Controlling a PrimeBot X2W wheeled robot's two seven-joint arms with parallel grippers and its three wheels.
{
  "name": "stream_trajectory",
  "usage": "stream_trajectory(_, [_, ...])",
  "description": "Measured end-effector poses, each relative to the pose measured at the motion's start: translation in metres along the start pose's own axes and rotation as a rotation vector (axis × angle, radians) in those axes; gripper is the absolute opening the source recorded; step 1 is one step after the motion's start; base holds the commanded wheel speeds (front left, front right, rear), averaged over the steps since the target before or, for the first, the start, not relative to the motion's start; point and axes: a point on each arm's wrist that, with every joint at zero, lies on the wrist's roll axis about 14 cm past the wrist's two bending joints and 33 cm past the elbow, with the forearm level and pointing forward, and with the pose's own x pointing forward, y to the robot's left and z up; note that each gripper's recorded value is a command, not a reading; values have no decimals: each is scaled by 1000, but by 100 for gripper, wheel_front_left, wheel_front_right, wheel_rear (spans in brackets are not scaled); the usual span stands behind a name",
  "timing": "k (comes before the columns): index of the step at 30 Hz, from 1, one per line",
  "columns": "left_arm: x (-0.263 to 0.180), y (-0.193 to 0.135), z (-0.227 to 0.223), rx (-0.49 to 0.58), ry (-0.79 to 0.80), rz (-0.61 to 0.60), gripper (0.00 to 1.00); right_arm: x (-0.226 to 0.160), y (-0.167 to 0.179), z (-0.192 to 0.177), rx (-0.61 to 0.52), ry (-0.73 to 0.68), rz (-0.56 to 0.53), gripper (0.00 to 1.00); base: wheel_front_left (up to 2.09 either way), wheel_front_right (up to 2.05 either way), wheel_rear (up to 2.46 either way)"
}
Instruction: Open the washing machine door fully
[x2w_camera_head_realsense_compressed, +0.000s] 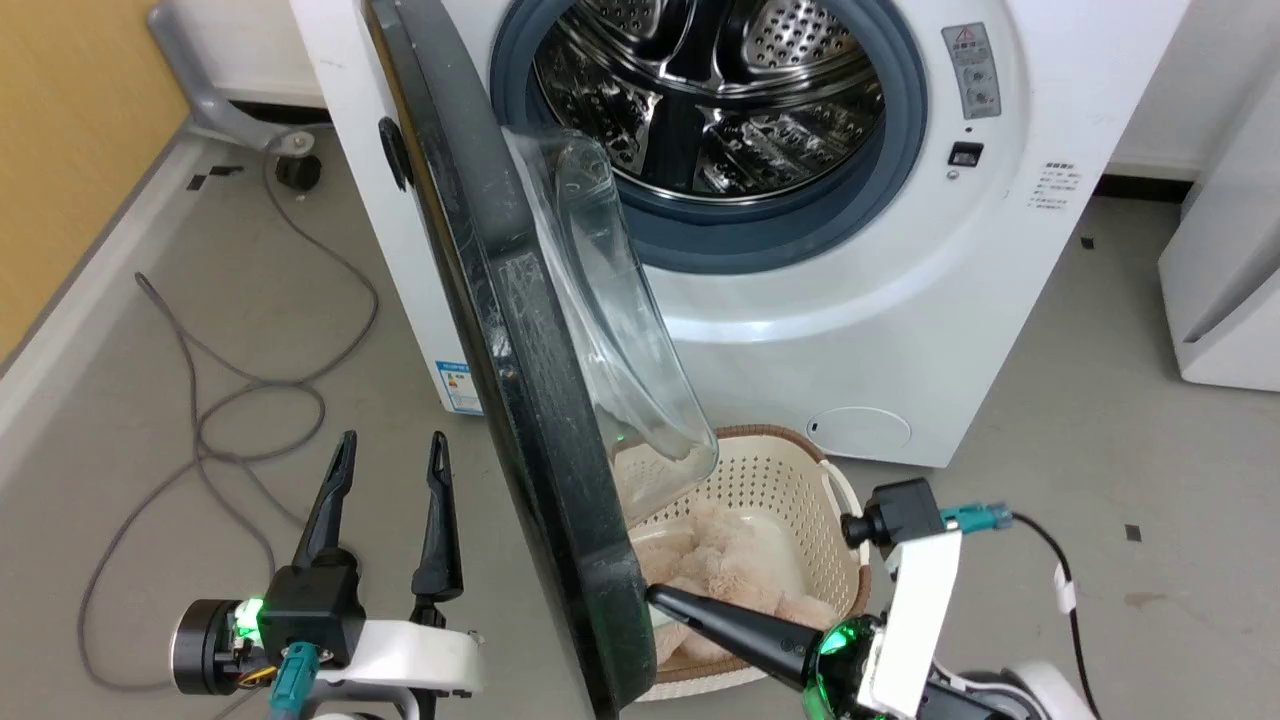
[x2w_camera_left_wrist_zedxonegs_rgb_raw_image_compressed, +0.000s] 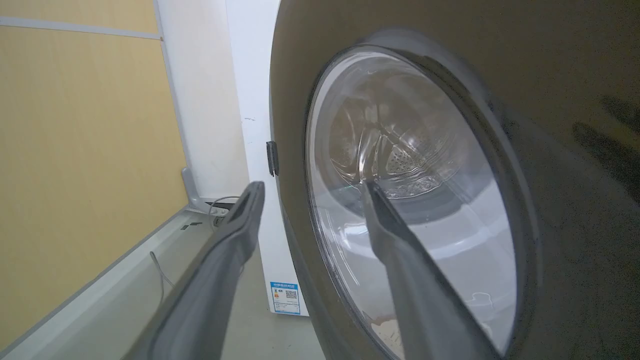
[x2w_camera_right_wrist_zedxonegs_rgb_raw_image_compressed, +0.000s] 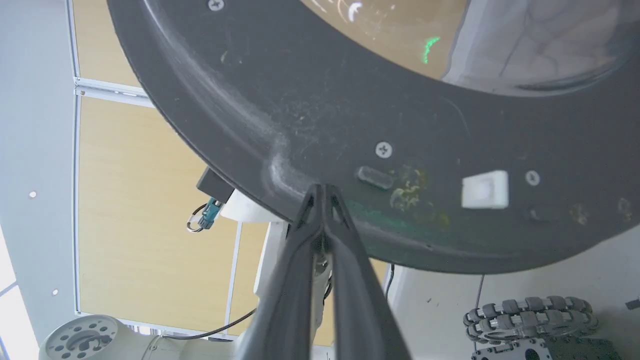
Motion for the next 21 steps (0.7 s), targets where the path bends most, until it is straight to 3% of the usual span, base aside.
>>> stream_trajectory(4, [-3,0,1,-3,-2,-3,100,-3,4,5,-6,-59,4,0,0,0,0])
stream_trajectory(11, [-12,2,-1,-6,9,-4,100,-27,25,57,-155,-359,-4,0,0,0,0])
stream_trajectory(19, [-13,1,1,-9,3,-7,100,-92,45,121,-571,-836,-130,0,0,0,0])
stream_trajectory(21, [-15,1,0,-10,7,-10,100,-107,48,129,-720,-914,-174,0,0,0,0])
